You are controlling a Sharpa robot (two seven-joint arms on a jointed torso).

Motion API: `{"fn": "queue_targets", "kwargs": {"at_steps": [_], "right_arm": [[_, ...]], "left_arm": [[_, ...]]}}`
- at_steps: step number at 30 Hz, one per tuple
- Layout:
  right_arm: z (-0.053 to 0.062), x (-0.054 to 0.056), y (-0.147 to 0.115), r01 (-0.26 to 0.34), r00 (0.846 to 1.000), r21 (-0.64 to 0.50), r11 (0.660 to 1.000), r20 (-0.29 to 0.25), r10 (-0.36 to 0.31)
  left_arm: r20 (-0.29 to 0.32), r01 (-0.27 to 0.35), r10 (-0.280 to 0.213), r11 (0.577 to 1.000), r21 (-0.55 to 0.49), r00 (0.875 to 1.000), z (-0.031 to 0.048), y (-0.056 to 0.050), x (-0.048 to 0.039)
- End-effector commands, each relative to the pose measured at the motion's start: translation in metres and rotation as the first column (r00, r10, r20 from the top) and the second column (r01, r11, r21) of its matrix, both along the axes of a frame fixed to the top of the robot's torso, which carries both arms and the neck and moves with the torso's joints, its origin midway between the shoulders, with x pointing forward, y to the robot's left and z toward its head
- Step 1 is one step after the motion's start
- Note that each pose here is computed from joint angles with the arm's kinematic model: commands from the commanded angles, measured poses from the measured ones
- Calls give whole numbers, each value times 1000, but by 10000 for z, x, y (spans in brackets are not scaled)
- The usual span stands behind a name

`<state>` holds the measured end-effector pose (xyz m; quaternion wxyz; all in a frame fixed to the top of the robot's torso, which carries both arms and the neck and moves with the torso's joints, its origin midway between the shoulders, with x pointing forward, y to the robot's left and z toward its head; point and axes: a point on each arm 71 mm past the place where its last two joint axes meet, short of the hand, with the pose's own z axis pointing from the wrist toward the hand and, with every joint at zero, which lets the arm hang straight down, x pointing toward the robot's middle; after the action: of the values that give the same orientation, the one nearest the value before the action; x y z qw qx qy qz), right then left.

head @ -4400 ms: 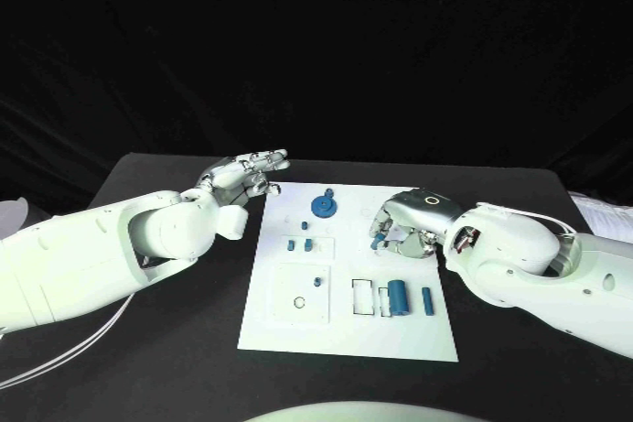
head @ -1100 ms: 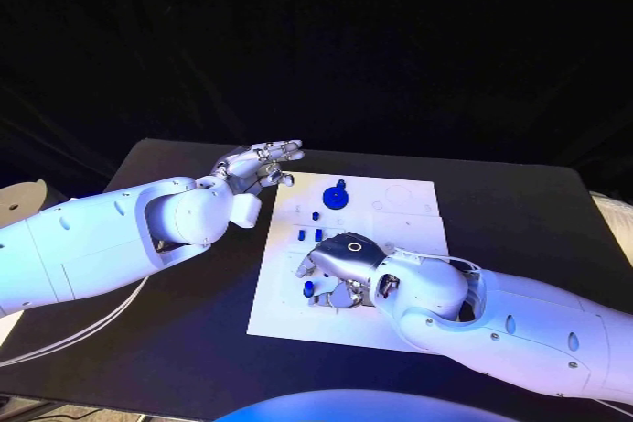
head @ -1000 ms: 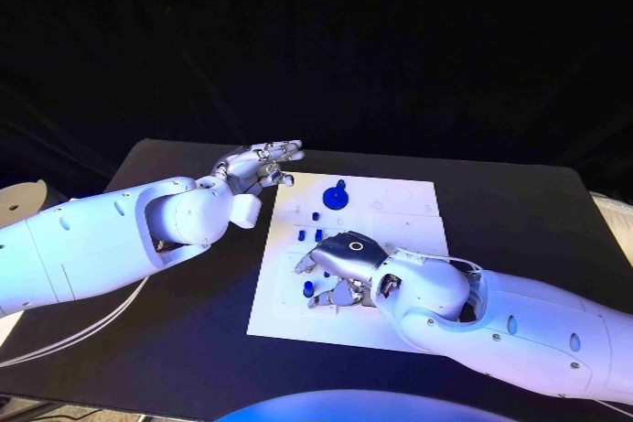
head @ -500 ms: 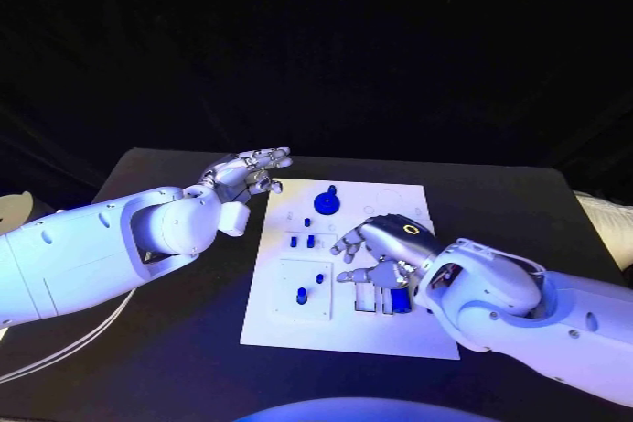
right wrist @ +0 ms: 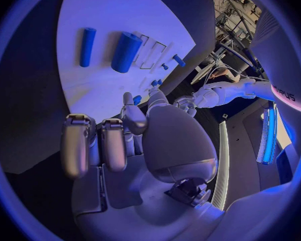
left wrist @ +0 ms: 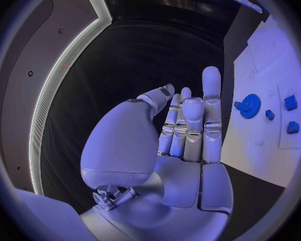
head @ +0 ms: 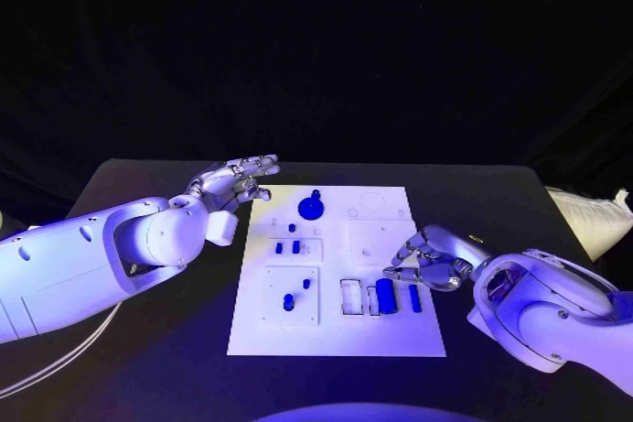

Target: Assemble the parts on the task board

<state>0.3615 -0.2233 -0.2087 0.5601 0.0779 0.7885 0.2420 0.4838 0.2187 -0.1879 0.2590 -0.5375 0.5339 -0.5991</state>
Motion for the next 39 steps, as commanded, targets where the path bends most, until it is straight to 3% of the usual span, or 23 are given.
{"fn": "queue_targets", "kwargs": {"at_steps": [1, 19, 39], "right_arm": [[-74, -32, -73, 77, 993, -50, 996, -84, -81], [-414, -56, 78, 24, 988, -116, 993, -152, -41], [-554, -27, 206, -69, 987, -217, 974, -158, 34]], "left_arm": [[9, 19, -19, 1000, -9, 1000, 7, -23, -8], [6, 21, -21, 1000, -9, 1000, -2, -20, -14], [1, 27, -27, 1000, -10, 1000, -13, -29, -16]]}}
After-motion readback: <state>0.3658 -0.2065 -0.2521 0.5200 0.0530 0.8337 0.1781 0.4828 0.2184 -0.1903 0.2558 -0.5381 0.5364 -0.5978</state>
